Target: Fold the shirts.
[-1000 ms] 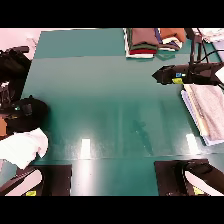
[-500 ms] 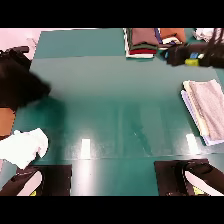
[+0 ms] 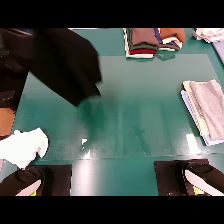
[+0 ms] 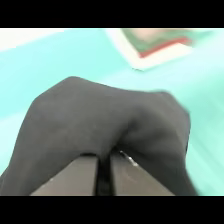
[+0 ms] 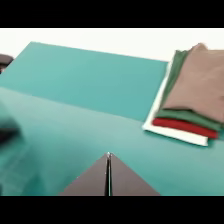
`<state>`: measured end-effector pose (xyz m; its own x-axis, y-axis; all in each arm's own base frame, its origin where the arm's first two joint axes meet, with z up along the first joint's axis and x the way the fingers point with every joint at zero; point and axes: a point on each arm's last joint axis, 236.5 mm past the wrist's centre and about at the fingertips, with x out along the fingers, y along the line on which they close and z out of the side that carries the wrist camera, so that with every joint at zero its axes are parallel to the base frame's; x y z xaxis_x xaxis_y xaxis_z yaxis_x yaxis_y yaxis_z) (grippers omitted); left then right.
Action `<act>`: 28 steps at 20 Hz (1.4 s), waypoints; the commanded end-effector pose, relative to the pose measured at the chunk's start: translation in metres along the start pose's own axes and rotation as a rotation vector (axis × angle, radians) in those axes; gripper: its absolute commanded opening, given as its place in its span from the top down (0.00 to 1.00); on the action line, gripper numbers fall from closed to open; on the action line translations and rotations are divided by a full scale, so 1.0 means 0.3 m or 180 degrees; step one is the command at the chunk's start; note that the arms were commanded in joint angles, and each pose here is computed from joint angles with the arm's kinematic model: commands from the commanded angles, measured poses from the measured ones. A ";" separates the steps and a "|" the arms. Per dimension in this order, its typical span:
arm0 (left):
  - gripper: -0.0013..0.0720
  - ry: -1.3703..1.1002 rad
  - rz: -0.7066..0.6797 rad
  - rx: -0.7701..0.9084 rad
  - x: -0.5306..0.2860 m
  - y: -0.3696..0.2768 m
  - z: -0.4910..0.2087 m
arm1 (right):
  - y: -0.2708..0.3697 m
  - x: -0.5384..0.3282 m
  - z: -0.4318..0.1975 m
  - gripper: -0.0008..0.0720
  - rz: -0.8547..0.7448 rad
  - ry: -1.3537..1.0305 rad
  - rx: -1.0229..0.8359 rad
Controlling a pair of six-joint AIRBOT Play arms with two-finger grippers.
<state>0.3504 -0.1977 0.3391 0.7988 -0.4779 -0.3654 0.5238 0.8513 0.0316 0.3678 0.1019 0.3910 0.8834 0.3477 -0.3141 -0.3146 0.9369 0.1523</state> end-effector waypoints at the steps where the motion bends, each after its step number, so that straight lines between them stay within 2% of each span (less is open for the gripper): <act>1: 0.95 0.0503 -0.0808 0.0252 0.217 -0.393 -0.154 | -0.036 -0.021 0.010 0.97 -0.0100 0.0146 -0.0013; 2: 0.94 0.0675 -0.0965 0.0400 0.282 -0.490 -0.226 | -0.039 -0.009 -0.002 0.97 -0.0097 0.0224 -0.0012; 3: 0.84 0.0819 -0.1087 0.0519 0.343 -0.573 -0.297 | -0.042 0.004 -0.015 0.97 -0.0096 0.0292 -0.0008; 4: 0.36 0.0910 -0.1155 0.0548 0.397 -0.627 -0.350 | -0.045 0.020 -0.031 0.97 -0.0089 0.0350 0.0003; 5: 0.21 0.0978 -0.1159 0.0514 0.438 -0.644 -0.386 | -0.047 0.034 -0.046 0.97 -0.0082 0.0392 0.0021; 7: 0.21 0.1101 -0.1015 0.0387 0.503 -0.579 -0.428 | -0.054 0.054 -0.082 0.97 -0.0081 0.0486 0.0047; 11: 0.21 0.1281 -0.0509 -0.0216 0.609 -0.245 -0.475 | -0.059 0.069 -0.108 0.97 -0.0082 0.0555 0.0065; 14: 0.21 0.1526 -0.0562 -0.0842 0.710 -0.125 -0.595 | -0.060 0.069 -0.107 0.97 -0.0083 0.0553 0.0066; 20: 0.21 0.1985 -0.0963 -0.1468 0.890 -0.201 -0.868 | -0.059 0.068 -0.115 0.97 -0.0083 0.0582 0.0066; 24: 0.21 0.1830 -0.1032 -0.1784 0.975 -0.226 -0.891 | -0.059 0.064 -0.136 0.97 -0.0083 0.0672 0.0066; 27: 0.21 0.1607 -0.1279 -0.1951 1.005 -0.272 -0.843 | -0.059 0.064 -0.142 0.97 -0.0081 0.0696 0.0067; 28: 0.27 0.1560 -0.1293 -0.1932 1.009 -0.272 -0.834 | -0.059 0.065 -0.147 0.97 -0.0079 0.0715 0.0069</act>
<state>0.4678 -0.3439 -0.0129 0.2776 -0.6851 -0.6735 0.3780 0.7224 -0.5791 0.3765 0.0933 0.3446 0.7999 0.3252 -0.5044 -0.2835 0.9455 0.1601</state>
